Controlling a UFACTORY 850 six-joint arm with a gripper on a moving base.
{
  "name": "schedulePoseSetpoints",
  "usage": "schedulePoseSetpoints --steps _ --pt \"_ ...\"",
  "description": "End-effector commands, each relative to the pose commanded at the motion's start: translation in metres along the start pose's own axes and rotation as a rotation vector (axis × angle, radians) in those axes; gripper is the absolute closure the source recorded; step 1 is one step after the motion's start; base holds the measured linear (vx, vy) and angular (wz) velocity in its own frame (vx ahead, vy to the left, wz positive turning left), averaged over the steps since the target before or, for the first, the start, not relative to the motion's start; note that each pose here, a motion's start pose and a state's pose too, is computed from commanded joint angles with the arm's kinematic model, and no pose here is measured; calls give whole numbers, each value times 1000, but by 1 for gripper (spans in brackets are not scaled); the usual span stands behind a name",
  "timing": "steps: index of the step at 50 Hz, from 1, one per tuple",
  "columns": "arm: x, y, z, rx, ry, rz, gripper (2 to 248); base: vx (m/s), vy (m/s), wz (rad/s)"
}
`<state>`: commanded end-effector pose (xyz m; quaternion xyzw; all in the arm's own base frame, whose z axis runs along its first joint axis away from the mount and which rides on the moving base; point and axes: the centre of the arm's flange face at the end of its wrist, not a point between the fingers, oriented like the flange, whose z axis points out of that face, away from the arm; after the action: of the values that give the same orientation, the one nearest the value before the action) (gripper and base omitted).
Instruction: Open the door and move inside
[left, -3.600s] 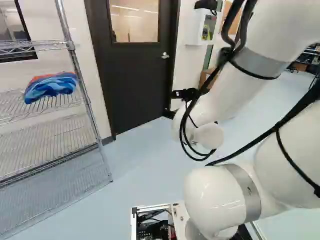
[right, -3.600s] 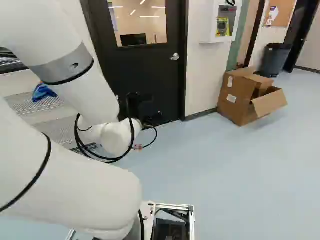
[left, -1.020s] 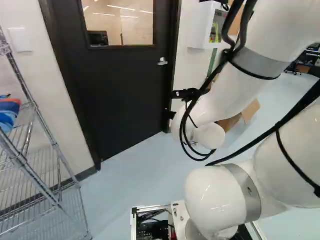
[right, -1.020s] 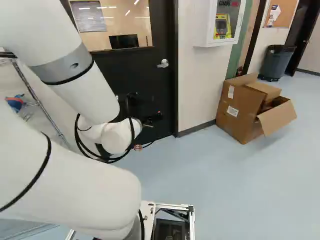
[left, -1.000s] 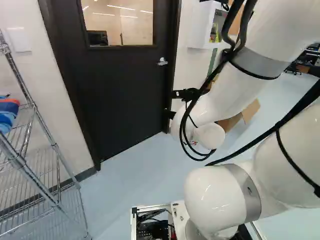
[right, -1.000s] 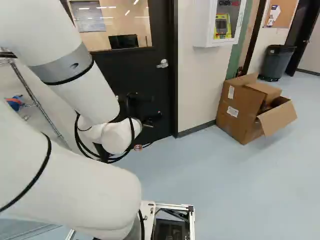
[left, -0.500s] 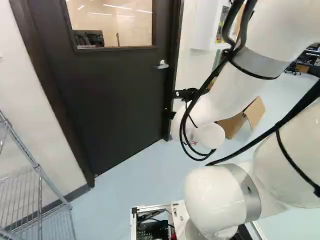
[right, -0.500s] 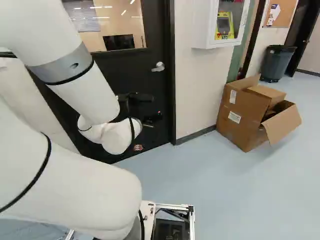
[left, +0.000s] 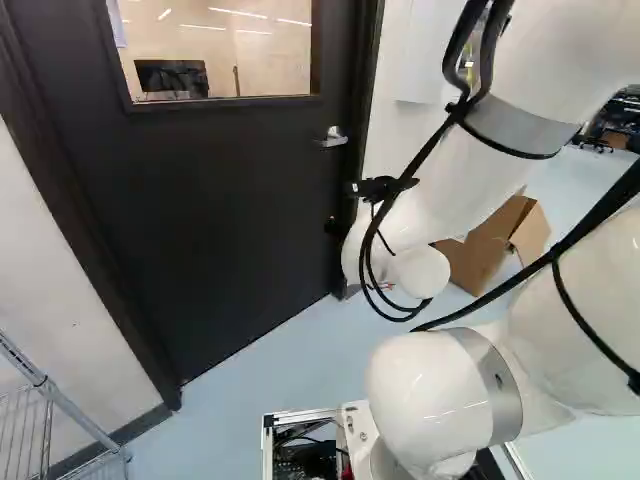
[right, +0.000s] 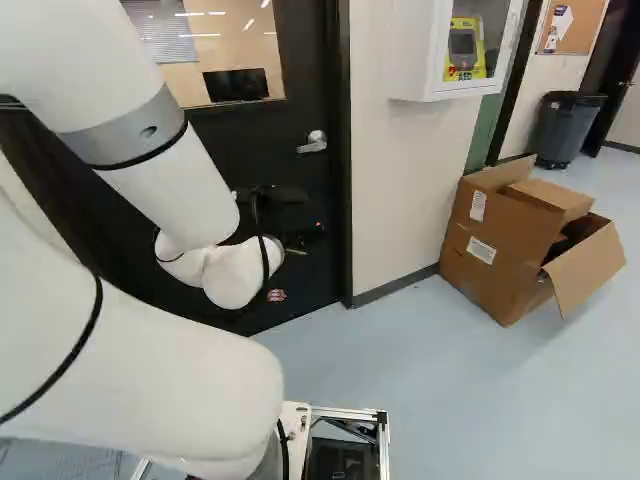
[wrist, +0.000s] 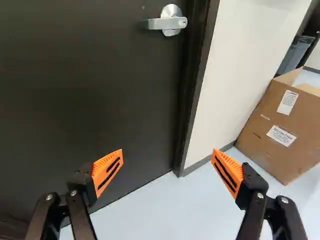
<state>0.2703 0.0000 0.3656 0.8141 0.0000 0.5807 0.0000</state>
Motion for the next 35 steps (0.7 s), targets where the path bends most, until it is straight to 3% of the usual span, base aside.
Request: schedulePoseSetpoints --steps 21,35 --pt "0 0 0 0 0 0 3 216 24 141" --pt "0 0 0 0 0 0 3 115 -9 77"
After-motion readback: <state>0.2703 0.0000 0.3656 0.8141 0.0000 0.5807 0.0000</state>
